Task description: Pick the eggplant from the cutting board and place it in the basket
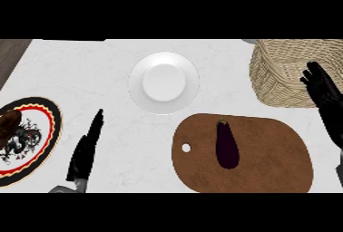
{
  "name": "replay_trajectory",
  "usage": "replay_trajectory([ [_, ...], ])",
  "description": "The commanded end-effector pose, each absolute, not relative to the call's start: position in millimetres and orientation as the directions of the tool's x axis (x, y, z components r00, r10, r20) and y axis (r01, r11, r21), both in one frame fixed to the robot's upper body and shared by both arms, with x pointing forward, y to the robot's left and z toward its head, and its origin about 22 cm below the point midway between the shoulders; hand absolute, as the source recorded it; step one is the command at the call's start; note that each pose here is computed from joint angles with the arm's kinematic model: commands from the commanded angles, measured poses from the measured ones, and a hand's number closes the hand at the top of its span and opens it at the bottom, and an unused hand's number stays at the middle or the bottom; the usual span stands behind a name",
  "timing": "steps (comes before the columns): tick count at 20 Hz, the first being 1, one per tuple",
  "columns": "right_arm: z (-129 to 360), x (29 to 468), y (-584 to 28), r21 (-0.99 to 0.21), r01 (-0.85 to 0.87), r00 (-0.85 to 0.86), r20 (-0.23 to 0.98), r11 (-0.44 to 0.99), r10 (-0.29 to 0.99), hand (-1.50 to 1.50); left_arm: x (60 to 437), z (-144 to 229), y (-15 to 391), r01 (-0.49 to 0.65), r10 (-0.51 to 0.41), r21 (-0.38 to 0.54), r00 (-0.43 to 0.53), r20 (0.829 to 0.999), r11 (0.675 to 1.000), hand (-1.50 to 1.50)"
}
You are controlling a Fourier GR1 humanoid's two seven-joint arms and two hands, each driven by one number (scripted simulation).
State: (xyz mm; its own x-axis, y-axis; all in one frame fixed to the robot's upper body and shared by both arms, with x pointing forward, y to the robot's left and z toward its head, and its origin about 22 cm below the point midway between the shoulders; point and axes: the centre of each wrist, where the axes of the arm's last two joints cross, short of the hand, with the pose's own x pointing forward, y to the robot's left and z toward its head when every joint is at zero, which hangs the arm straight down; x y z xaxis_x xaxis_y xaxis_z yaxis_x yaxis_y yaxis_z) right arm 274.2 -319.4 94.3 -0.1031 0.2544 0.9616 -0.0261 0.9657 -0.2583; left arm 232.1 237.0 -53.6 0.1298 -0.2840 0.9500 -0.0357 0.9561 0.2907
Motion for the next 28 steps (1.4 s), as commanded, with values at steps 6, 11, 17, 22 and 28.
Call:
replay_trajectory([
  [6, 107, 318, -200, 0.045, -0.475, -0.133, 0.984, 0.879, -0.122, 1.5, 225, -70, 245, -0.004, -0.148, 0.164, 0.411, 0.899, 0.986, 0.0],
  [11, 81, 278, -98, -0.147, -0.709, -0.196, 0.981, 0.689, 0.008, -1.5, 222, -62, 277, 0.008, -0.15, 0.167, 0.483, 0.863, 0.986, 0.0],
  [17, 113, 297, -88, -0.532, -0.507, -0.317, 0.847, 0.678, 0.428, -1.5, 216, -58, 287, -0.017, -0.12, 0.151, 0.517, 0.848, 0.988, 0.0],
  [22, 174, 323, -118, -0.839, -0.306, -0.369, 0.541, 0.451, 0.756, -1.5, 217, -54, 302, -0.05, -0.093, 0.14, 0.525, 0.846, 0.989, 0.0],
  [28, 270, 328, -125, -0.919, -0.326, -0.399, 0.345, 0.22, 0.849, -1.5, 208, -52, 305, -0.053, -0.093, 0.142, 0.531, 0.842, 0.988, 0.0],
])
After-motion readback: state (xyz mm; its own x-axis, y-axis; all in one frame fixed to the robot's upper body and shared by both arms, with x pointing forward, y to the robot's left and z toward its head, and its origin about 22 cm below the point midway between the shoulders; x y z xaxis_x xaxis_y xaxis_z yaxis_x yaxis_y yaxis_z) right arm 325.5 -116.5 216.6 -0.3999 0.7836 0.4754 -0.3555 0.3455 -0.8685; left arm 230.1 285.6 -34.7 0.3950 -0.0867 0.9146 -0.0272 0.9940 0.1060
